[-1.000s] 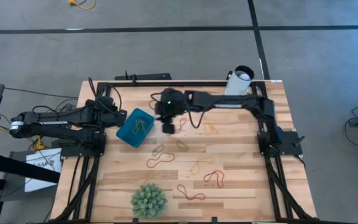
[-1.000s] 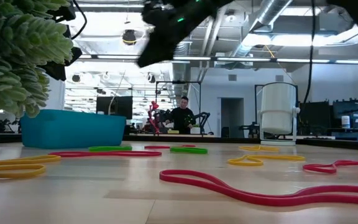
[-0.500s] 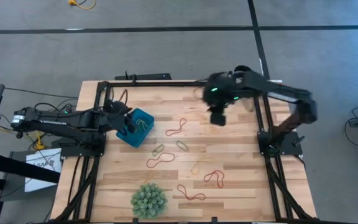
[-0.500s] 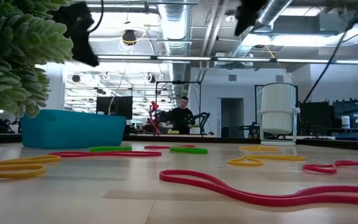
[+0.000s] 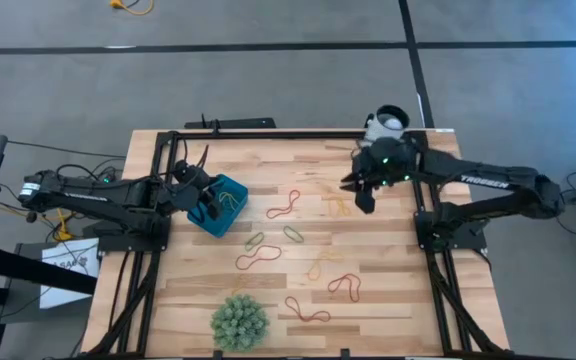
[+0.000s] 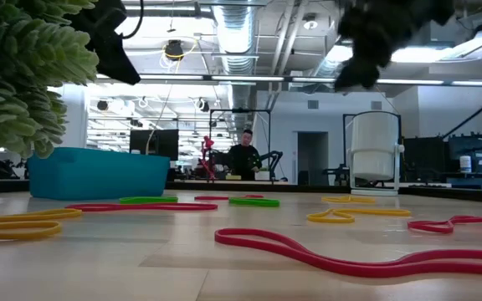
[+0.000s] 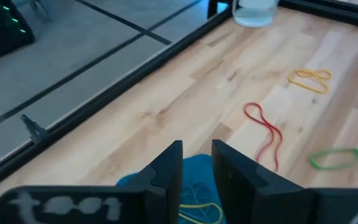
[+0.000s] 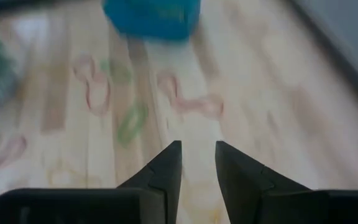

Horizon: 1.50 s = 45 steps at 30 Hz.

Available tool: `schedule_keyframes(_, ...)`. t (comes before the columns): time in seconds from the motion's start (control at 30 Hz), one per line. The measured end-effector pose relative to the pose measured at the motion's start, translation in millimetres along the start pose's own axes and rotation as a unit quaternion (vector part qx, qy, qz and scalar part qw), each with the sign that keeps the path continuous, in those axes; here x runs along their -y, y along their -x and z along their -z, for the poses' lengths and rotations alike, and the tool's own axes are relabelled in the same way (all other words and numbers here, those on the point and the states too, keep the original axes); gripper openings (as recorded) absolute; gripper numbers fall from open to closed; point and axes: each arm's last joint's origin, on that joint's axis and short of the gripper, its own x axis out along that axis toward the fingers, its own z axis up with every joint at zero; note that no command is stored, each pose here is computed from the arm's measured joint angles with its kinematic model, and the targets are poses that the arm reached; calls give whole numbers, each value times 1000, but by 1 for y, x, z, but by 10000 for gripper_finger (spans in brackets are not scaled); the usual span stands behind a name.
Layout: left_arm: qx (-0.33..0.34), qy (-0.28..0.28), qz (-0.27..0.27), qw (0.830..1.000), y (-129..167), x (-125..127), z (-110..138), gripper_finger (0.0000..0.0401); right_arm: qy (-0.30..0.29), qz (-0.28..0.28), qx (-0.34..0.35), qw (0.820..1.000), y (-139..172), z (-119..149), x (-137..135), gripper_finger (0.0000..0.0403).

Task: Pick and place items into bin
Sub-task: Put the yellow rubber band into the blue bin

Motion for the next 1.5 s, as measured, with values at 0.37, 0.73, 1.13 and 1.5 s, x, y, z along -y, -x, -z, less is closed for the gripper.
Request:
schedule_keyframes(0.37, -13, -10, 11, 1000, 0, 0, 2, 75, -66, 89, -167, 980, -84, 59, 7, 93)
schedule_keyframes(0.73, -18, -20, 2, 1000, 0, -1, 4, 75, -66, 155, -234, 957, -135, 80, 3, 93)
schedule_keyframes(1.13, -26, -27, -4, 999, 0, -2, 5, 75, -58, 160, -234, 957, -152, 79, 9, 65)
schedule_keyframes(1.5, -38, -32, -7, 999, 0, -3, 8, 75, 12, 144, -222, 964, -145, 67, -1, 1)
